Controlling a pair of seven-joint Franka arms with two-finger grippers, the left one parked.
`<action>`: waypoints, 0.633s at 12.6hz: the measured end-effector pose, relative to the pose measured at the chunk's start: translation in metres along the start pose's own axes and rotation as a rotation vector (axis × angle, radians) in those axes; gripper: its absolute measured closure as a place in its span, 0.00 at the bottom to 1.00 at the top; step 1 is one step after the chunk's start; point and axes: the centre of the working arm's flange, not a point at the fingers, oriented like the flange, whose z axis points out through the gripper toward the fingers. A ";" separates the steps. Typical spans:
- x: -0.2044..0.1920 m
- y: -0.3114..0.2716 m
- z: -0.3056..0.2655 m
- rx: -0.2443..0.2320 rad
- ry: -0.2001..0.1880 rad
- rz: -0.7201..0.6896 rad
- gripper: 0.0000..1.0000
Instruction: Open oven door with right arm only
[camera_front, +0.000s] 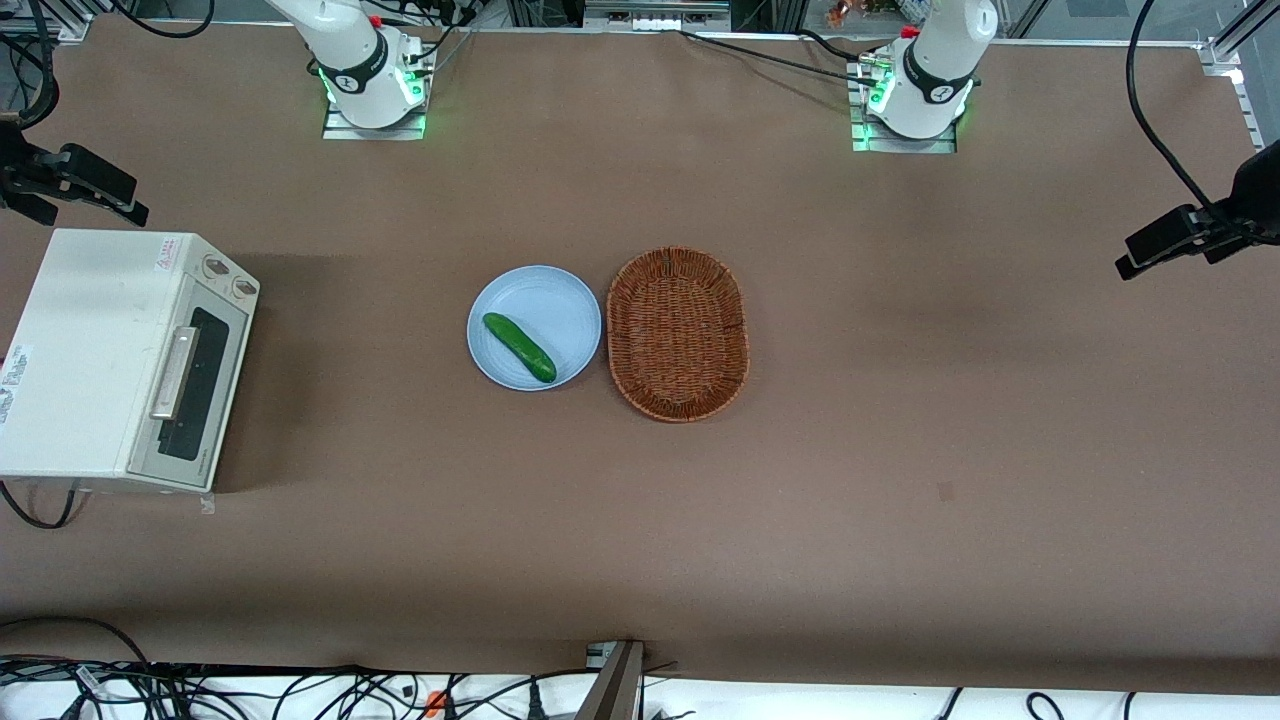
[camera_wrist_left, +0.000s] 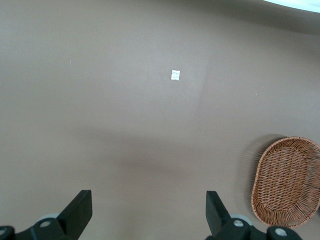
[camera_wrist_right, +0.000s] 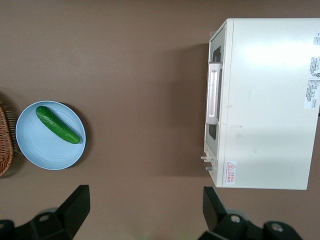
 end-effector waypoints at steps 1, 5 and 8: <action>0.000 0.000 0.000 0.000 0.000 -0.001 0.00; 0.000 -0.006 0.000 -0.003 -0.001 -0.011 0.00; -0.001 -0.010 0.001 -0.004 -0.011 -0.018 0.00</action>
